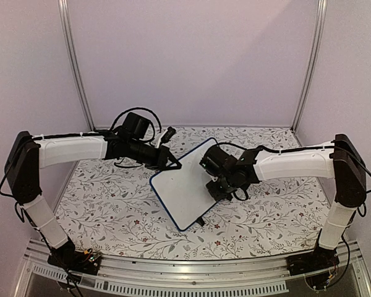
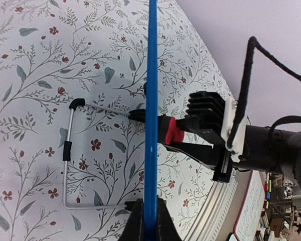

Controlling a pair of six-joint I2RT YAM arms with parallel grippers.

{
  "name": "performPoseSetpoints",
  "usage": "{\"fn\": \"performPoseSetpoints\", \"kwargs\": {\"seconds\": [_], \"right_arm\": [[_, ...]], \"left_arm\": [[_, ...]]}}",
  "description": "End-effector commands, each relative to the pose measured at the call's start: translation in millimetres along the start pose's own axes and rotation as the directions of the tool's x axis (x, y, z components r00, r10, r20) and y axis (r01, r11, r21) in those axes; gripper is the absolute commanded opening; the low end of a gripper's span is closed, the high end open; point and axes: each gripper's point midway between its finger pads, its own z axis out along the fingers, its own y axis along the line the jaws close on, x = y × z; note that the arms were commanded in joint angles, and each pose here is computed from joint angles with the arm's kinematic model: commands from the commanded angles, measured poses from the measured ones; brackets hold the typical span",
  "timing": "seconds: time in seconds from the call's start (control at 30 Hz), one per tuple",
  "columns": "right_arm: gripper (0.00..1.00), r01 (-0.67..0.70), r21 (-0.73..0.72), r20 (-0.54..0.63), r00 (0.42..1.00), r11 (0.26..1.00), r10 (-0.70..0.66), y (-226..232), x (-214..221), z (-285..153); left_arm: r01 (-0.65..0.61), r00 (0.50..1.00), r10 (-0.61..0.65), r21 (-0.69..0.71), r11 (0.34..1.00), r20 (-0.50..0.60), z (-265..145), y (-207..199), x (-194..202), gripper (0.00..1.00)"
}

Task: Erase the whiteboard
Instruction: Erase the whiteboard at the center of the board.

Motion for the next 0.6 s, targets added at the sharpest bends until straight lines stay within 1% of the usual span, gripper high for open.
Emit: {"fn": "performPoseSetpoints", "kwargs": {"seconds": [0.0,0.13,0.23,0.57], "right_arm": [[0.24,-0.021,0.003,-0.061,0.998,1.0,0.021,-3,33,16],[0.24,-0.03,0.013,-0.065,0.997,0.999,0.031,-8,42,15],[0.24,-0.032,0.023,-0.059,0.998,0.999,0.033,-10,40,14],[0.25,-0.018,0.046,0.036,0.999,0.999,0.017,-15,-11,-2]], "left_arm": [[0.006,1.0,-0.006,0.014,1.0,-0.023,9,1,8,0.0],[0.007,1.0,-0.007,0.015,1.0,-0.023,9,0,9,0.0],[0.005,1.0,-0.005,0.018,1.0,-0.023,9,0,9,0.0],[0.003,1.0,-0.003,0.018,1.0,-0.02,9,0,8,0.0]]}}
